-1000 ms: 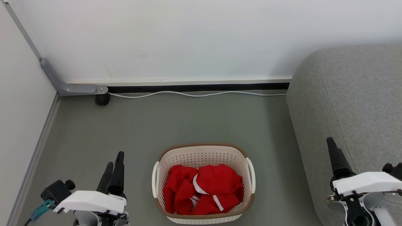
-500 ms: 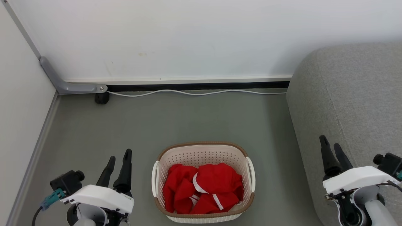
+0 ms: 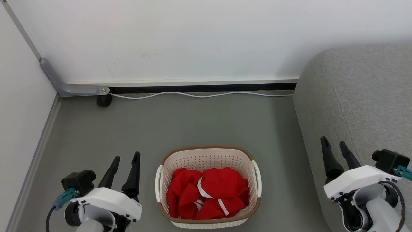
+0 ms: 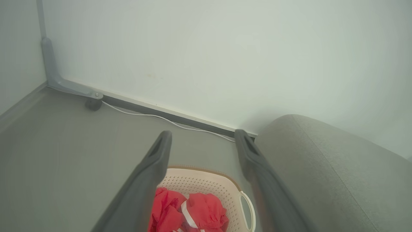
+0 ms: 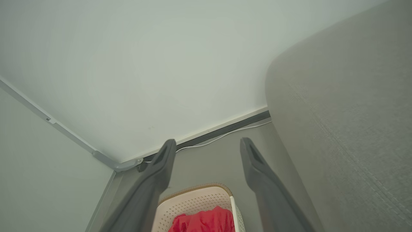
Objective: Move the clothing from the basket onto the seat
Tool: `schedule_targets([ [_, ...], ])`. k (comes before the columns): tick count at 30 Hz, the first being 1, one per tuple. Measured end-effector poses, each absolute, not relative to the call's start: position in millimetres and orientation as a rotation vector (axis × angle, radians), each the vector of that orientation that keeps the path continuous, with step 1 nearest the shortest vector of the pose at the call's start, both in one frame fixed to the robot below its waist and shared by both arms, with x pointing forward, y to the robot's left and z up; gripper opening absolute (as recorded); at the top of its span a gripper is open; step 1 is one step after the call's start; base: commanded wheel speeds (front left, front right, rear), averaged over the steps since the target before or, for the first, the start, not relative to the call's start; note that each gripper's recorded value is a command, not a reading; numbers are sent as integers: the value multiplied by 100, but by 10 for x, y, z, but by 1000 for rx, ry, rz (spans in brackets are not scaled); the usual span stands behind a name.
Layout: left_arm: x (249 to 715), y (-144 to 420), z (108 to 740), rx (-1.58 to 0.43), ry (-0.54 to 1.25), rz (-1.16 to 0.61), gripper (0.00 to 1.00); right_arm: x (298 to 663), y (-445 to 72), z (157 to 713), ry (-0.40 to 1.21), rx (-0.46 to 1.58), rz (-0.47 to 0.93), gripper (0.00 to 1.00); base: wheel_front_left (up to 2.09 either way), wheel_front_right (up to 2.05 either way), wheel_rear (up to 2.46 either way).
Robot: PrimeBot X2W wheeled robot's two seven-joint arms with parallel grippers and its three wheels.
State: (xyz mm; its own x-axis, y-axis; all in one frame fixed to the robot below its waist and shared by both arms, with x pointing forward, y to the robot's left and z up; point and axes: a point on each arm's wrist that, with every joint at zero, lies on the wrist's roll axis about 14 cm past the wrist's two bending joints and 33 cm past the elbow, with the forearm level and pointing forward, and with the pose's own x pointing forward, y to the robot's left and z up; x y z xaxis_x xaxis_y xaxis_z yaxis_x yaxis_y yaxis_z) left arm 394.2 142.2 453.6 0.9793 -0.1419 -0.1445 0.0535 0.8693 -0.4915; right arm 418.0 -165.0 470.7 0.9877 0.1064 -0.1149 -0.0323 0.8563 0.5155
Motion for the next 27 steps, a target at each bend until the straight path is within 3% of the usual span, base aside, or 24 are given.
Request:
schedule_targets([
  [27, 4060, 1350, 4621, -183, 109, -179, 100, 4355, -1587, 4838, 84, 196, 163, 100, 0, 0, 0],
])
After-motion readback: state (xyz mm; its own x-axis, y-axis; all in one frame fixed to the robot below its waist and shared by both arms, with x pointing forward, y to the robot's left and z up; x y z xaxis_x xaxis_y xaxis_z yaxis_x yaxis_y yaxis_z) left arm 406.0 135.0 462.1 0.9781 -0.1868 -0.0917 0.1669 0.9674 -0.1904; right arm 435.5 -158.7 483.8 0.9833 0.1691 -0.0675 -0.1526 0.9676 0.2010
